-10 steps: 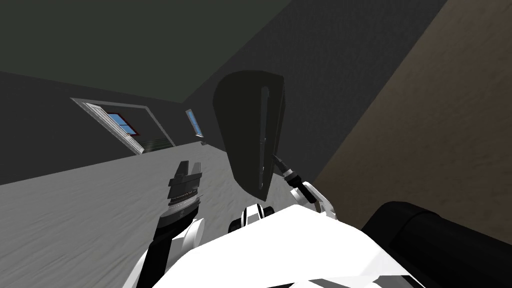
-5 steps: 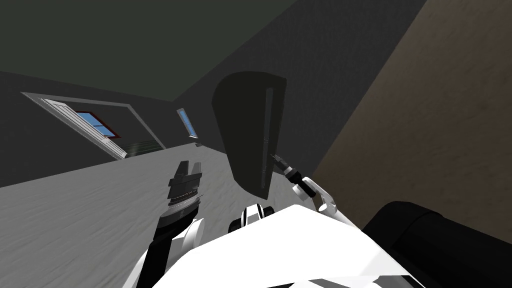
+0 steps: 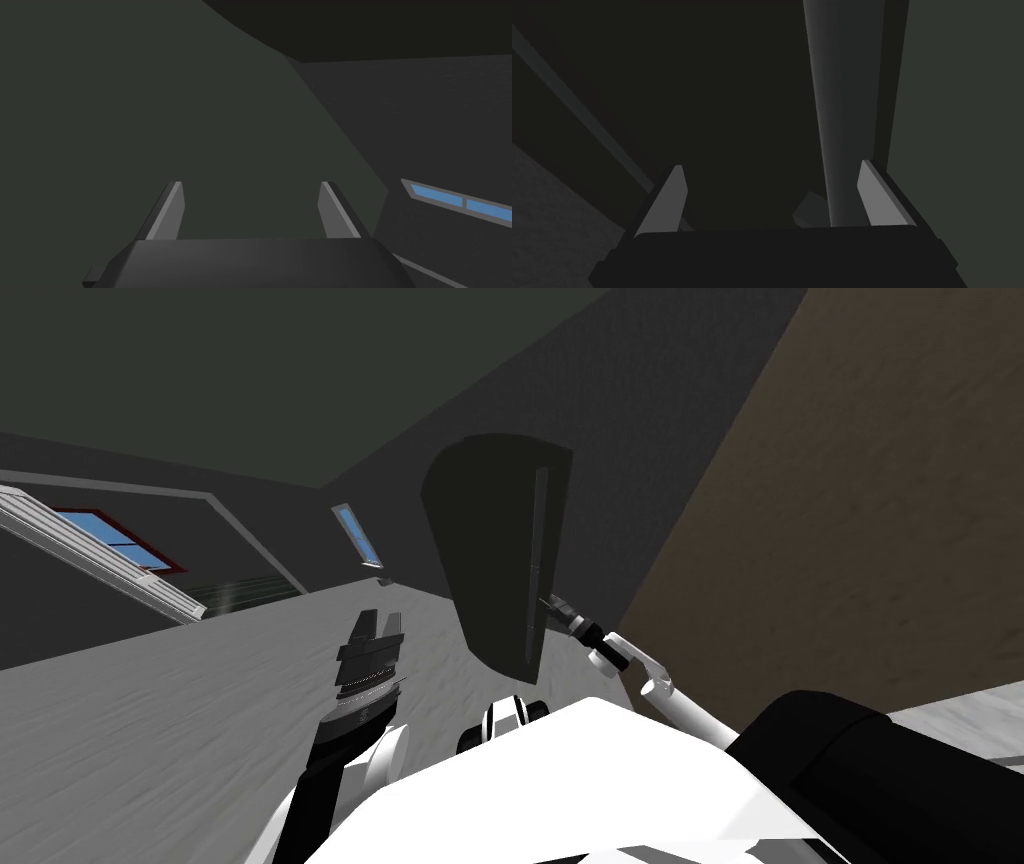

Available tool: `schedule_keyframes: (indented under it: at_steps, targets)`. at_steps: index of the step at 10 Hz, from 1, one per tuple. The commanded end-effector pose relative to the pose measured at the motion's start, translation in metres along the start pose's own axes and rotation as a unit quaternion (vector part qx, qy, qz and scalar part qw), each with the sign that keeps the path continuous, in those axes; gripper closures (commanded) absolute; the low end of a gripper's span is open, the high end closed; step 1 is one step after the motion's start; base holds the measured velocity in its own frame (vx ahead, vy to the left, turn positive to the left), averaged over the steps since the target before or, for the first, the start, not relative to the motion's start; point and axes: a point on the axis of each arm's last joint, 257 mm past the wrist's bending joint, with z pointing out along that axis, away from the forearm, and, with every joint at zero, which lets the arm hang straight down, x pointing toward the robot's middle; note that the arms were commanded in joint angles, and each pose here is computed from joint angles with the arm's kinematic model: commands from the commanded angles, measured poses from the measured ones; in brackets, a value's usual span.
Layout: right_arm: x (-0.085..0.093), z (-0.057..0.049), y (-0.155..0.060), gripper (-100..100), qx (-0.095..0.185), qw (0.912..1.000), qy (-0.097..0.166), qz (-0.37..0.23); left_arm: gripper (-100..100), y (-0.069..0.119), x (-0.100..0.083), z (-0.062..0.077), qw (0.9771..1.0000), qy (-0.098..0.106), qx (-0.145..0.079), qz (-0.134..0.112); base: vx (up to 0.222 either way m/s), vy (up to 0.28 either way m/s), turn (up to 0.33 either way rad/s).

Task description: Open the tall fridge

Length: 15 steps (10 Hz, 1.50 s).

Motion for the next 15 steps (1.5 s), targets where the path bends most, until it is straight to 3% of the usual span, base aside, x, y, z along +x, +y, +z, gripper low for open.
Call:
schedule_keyframes:
  at_steps: [1,4,7,8,15]
  targets:
    - [-0.002,0.005,-0.007,-100,-0.005,0.9985,0.016,-0.053,0,0.000,0.000,0.000,1.0000,0.000,0.000,0.000,0.000,0.074,-0.070]
    - [-0.004,0.009,-0.020,-100,-0.006,0.9927,0.036,-0.115,0,0.000,0.000,0.000,1.0000,0.000,0.000,0.000,-0.020,0.119,-0.084]
    - [-0.010,0.016,-0.041,-100,-0.004,0.9770,0.060,-0.205,0,0.000,0.000,0.000,1.0000,0.000,0.000,0.000,-0.003,0.108,-0.107]
    - [-0.011,0.016,-0.041,-100,-0.006,0.9759,0.062,-0.209,0,0.000,0.000,0.000,1.0000,0.000,0.000,0.000,-0.015,0.109,-0.046]
    - [-0.040,0.030,-0.078,-100,-0.004,0.9200,0.096,-0.380,0,0.000,0.000,0.000,1.0000,0.000,0.000,0.000,-0.016,0.102,-0.095]
